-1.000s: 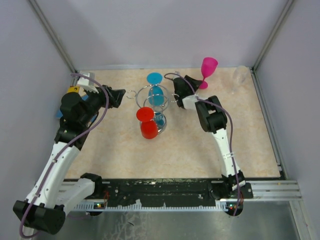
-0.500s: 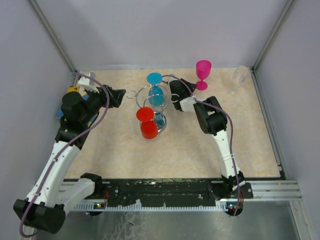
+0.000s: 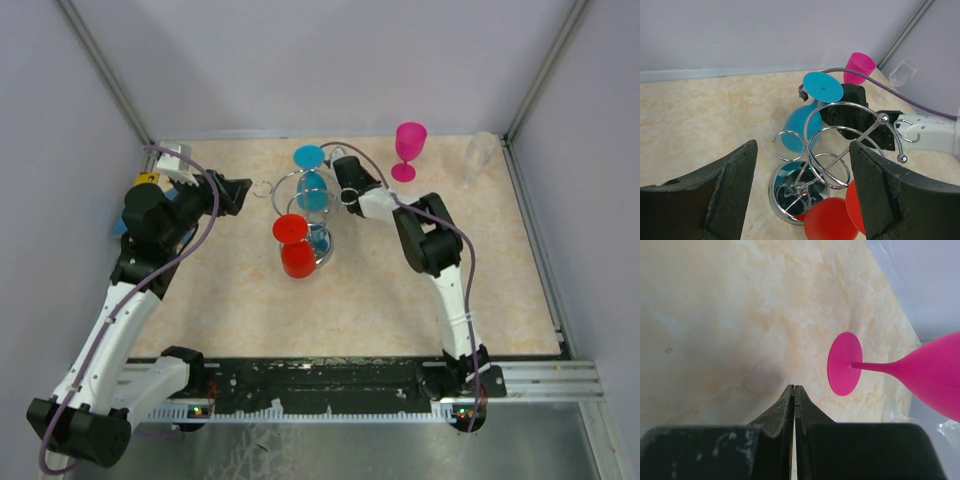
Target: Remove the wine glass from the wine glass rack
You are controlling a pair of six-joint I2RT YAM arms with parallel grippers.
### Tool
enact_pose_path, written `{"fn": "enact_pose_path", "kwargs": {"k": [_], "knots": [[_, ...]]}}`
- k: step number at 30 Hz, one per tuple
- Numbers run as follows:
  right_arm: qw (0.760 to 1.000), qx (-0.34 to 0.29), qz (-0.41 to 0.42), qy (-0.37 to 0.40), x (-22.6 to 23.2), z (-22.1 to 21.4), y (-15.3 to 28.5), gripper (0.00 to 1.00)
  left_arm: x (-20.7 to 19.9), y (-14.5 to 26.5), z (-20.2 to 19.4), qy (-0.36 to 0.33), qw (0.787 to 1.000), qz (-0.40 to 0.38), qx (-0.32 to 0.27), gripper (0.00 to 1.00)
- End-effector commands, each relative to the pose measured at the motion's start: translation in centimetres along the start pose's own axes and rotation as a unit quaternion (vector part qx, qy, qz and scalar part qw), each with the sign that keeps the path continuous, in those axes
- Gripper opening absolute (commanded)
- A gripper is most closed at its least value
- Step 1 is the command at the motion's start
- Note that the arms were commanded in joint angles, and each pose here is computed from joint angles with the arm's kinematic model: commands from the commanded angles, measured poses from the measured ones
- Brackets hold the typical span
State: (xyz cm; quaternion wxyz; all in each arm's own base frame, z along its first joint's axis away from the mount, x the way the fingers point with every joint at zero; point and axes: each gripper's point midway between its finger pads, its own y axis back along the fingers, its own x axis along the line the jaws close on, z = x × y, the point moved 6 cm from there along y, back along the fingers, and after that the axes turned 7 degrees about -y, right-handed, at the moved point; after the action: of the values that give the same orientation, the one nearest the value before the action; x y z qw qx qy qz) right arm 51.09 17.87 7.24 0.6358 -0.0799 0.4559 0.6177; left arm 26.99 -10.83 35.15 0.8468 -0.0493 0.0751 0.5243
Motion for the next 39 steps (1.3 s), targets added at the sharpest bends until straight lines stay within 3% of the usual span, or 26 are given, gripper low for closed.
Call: {"fn": "enact_pose_path", "kwargs": {"k": [1, 17, 18, 21, 25, 31, 35, 39], "knots": [[0.994, -0.049, 0.014, -0.098, -4.7, 5.4, 2.1, 0.00, -0.2, -0.1, 0.7, -0.003, 1.000, -0.005, -0.016, 0.80], [0.957, -0.092, 0.129, -0.243, -11.8, 12.7, 3.8, 0.00, -0.2, 0.0, 0.6, -0.003, 1.000, -0.005, -0.016, 0.80], [0.950, -0.094, 0.147, -0.258, -12.1, 13.1, 4.3, 0.05, -0.2, 0.0, 0.6, -0.003, 1.000, -0.004, -0.016, 0.80], [0.916, -0.116, 0.223, -0.313, -13.2, 14.6, 6.6, 0.28, -0.2, -0.1, 0.4, -0.003, 1.000, -0.006, -0.015, 0.80], [0.863, -0.129, 0.316, -0.372, -15.0, 15.6, 9.8, 0.44, -0.5, -0.3, 0.3, 0.001, 1.000, -0.021, -0.012, 0.81], [0.778, -0.086, 0.473, -0.405, -14.6, 15.4, 13.5, 0.49, -0.6, -0.3, 0.2, 0.005, 1.000, -0.024, -0.011, 0.81], [0.720, -0.126, 0.545, -0.411, -15.0, 16.2, 16.3, 0.48, -0.6, -0.2, 0.2, 0.004, 1.000, -0.025, -0.012, 0.81], [0.672, -0.122, 0.604, -0.412, -14.3, 16.6, 17.8, 0.45, -0.7, -0.1, 0.4, 0.003, 1.000, -0.024, -0.015, 0.81]]}}
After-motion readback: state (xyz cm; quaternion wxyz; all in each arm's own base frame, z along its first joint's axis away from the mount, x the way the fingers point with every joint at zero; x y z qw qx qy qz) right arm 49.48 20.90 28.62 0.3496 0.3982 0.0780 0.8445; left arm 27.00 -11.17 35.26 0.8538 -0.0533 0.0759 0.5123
